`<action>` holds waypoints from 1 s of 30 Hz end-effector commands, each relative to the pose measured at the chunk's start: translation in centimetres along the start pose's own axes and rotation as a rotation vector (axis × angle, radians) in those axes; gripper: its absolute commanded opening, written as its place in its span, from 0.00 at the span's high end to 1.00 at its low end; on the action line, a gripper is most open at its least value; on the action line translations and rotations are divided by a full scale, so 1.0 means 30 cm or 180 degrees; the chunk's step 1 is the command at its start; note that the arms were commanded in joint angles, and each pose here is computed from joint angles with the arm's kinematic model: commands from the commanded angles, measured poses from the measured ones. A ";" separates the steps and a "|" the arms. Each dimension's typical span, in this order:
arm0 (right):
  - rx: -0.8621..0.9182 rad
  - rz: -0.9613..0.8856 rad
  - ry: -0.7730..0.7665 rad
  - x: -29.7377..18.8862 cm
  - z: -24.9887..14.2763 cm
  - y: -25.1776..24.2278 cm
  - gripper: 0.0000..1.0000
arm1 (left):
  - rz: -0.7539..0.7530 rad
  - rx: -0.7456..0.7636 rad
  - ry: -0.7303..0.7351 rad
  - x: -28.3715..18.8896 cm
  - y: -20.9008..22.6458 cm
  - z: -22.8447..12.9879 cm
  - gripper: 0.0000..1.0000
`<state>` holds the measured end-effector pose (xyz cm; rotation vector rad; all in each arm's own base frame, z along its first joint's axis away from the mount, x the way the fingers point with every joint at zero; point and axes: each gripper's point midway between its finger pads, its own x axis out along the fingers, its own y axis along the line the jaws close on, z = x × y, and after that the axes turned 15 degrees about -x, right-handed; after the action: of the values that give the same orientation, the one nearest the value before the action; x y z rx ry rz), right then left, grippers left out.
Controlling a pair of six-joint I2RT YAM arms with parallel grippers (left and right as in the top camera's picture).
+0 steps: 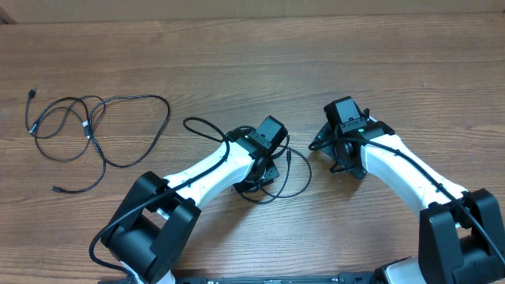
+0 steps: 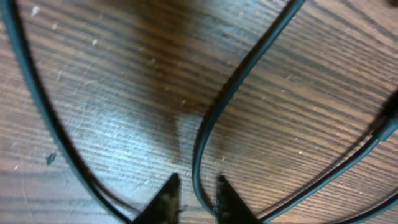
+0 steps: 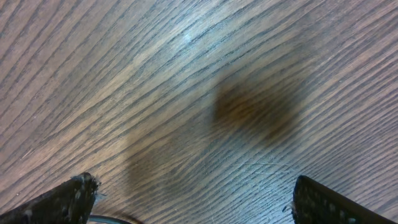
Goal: Untangle cables
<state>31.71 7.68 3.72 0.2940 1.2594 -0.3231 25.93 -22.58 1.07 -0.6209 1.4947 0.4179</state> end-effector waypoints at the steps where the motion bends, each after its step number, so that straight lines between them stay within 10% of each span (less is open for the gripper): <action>1: 0.0040 0.0030 -0.0032 -0.010 0.005 0.000 0.00 | 0.0110 0.0086 -0.0066 0.030 0.023 0.010 0.81; 8: 0.0040 0.0030 -0.0032 -0.010 0.005 0.000 0.00 | 0.0292 0.0072 0.0054 0.095 0.054 -0.007 0.76; 15: 0.0040 0.0030 -0.0032 -0.010 0.005 0.000 0.00 | 0.0338 0.0198 0.0150 0.113 0.066 0.004 0.96; 30: 0.0040 0.0030 -0.0032 -0.010 0.005 0.000 0.00 | 0.0387 0.0274 0.0314 0.030 0.197 0.306 0.96</action>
<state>31.71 7.68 3.72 0.2939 1.2592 -0.3233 28.76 -12.98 -0.25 -0.5397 1.6190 0.4844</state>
